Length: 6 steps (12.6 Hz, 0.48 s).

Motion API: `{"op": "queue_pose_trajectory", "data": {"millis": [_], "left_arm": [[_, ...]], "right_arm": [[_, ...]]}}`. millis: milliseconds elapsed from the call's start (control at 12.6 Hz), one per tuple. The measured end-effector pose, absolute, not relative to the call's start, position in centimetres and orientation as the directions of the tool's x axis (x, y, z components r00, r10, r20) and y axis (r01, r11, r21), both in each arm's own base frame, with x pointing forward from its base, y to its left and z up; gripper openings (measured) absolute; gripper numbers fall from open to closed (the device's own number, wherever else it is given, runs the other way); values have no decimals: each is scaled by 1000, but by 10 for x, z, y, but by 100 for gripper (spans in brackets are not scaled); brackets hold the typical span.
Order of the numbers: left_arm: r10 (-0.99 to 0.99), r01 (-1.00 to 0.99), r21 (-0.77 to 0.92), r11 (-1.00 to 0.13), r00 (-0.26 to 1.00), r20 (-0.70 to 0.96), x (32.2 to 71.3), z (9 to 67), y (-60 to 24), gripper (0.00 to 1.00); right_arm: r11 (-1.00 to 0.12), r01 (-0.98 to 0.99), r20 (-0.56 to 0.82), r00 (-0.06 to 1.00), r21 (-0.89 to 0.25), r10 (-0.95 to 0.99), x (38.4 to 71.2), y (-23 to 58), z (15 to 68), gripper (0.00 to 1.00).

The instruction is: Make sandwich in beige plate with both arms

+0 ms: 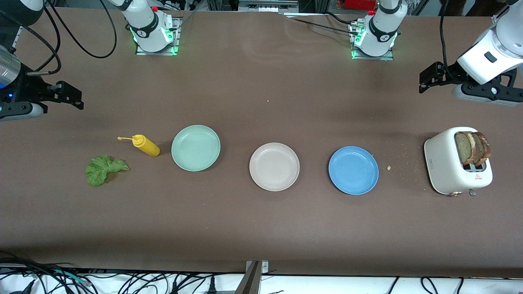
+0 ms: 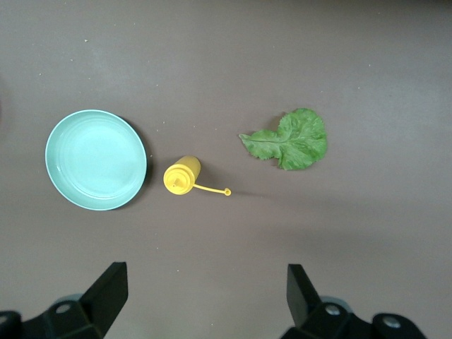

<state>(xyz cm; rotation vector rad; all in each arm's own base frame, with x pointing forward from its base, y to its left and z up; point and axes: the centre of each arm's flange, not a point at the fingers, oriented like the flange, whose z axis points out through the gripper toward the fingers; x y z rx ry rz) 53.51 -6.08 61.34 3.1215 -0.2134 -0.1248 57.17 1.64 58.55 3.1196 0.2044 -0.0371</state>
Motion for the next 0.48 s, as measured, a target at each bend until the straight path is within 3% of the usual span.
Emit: {"op": "queue_pose_trajectory", "data": {"millis": [476], "left_arm": [[-135, -134, 16, -991, 988, -79, 535, 613, -60, 100]], "right_arm": [[-992, 123, -25, 992, 14, 123, 572, 16, 586, 100]]}}
